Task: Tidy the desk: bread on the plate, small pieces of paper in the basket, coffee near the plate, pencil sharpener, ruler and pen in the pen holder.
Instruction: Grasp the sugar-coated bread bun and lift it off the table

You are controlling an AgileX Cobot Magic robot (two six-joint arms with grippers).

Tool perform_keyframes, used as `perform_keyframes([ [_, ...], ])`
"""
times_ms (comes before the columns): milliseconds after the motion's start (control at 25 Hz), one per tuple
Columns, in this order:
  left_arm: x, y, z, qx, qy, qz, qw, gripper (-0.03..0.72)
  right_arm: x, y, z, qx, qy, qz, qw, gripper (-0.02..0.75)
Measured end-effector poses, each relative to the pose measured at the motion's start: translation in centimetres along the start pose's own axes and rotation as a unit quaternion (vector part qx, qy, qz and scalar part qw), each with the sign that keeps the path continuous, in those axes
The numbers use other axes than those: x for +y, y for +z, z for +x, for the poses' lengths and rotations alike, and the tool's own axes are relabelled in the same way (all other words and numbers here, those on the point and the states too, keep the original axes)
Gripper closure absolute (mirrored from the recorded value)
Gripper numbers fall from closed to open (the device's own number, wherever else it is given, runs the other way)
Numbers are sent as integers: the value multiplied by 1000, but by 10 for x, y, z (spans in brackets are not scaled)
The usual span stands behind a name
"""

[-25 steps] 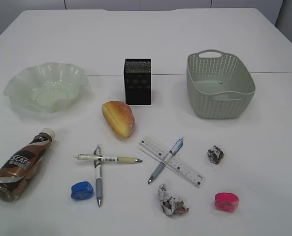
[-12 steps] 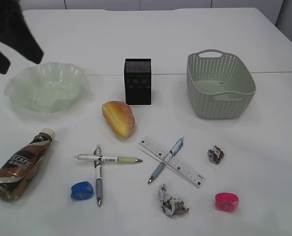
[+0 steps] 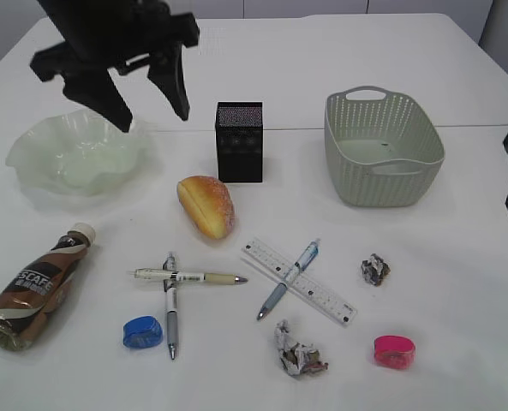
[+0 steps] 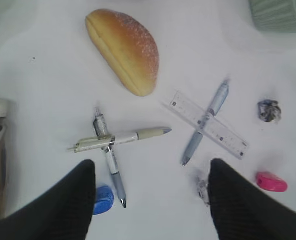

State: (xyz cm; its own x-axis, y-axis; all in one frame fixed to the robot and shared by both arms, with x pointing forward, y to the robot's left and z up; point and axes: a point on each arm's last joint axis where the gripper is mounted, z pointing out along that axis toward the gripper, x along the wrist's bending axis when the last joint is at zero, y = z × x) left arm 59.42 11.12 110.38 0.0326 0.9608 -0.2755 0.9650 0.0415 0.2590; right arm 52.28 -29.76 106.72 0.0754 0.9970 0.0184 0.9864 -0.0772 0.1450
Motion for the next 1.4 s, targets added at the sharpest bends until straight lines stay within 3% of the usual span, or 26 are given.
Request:
perform_keyframes([
  [120,3,32,1,6,-18,34,999,169,0,0,3,17,6,0,1000,154],
  [280,2,48,-5,-19,-37,63,997,169,0,0,7,36,12,2,999,154],
  [560,14,61,-12,-64,-88,23,994,167,2,0,8,42,15,-11,999,154],
  [840,17,107,-7,-46,-134,46,989,78,2,-1,11,61,22,-10,998,155],
  [1160,22,131,3,-5,-156,29,987,67,2,-1,11,62,22,-10,998,154],
  [1400,25,146,5,-4,-164,17,986,65,2,-1,11,63,23,-11,998,155],
])
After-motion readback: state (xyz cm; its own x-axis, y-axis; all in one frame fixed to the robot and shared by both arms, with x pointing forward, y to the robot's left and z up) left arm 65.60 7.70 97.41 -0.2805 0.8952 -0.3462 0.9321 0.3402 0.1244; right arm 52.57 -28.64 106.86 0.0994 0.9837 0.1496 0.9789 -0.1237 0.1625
